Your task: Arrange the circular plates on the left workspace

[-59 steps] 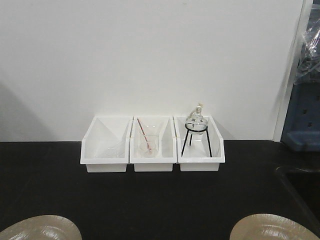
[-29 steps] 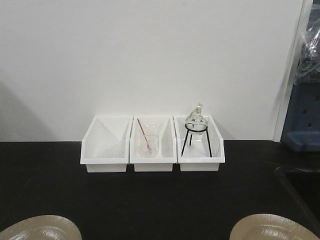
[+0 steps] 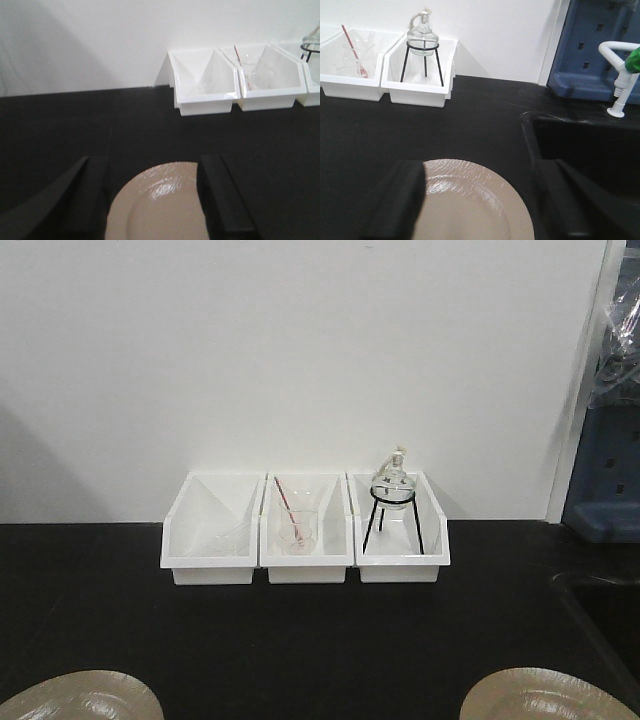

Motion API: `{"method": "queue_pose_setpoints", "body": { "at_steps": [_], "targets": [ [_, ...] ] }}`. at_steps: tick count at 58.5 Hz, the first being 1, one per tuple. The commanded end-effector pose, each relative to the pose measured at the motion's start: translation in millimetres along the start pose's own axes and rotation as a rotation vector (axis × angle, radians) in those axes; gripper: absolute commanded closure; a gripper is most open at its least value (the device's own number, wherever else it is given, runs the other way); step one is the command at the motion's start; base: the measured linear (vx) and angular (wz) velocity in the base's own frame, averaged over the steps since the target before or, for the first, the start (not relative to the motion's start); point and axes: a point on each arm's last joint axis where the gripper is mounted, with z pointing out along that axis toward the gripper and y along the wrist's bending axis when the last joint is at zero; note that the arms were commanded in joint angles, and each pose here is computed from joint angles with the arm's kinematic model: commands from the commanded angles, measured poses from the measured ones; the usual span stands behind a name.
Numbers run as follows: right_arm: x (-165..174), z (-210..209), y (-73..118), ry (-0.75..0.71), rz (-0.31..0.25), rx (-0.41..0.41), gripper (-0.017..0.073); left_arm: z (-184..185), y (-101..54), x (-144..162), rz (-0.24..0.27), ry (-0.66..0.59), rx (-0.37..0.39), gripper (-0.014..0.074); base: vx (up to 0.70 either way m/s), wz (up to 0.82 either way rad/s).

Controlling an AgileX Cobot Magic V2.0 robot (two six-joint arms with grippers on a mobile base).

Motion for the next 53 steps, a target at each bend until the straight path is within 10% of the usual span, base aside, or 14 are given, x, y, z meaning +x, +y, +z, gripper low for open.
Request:
{"method": "queue_pose_setpoints", "body": {
  "at_steps": [1, 10, 22, 33, 43, 53],
  "targets": [
    [-18, 3, -1.7, -0.103, -0.007, 0.007, -0.0066, 5, -0.4, -15, -0.072, -0.034, 0.012, 0.0081, 0.00, 0.00],
    [-16, 6, -1.5, -0.088, -0.007, 0.005, -0.0087, 26, -1.9, -32, -0.330, 0.044, 0.033, 0.0081, 0.00, 0.00],
    [-18, 5, -1.5, -0.107, -0.007, 0.005, -0.0060, 77, 10.4, -71, -0.353, 0.178, -0.023, 0.0081, 0.00, 0.00],
    [-20, 5, -1.5, -0.129, -0.007, 0.005, -0.0048, 120, 60.3, -96, -0.431, 0.210, -0.194, 0.0081, 0.00, 0.00],
    [-21, 5, -1.5, -0.136, -0.007, 0.005, -0.0047, 143, 105.7, -66, -0.540, 0.369, -0.305, 0.0105, 0.00, 0.00],
    [-21, 5, -1.5, -0.136, -0.007, 0.005, -0.0047, 168, 124.1, -24, -0.531, 0.559, -0.209, 0.0108, 0.00, 0.00]
  ]
}}
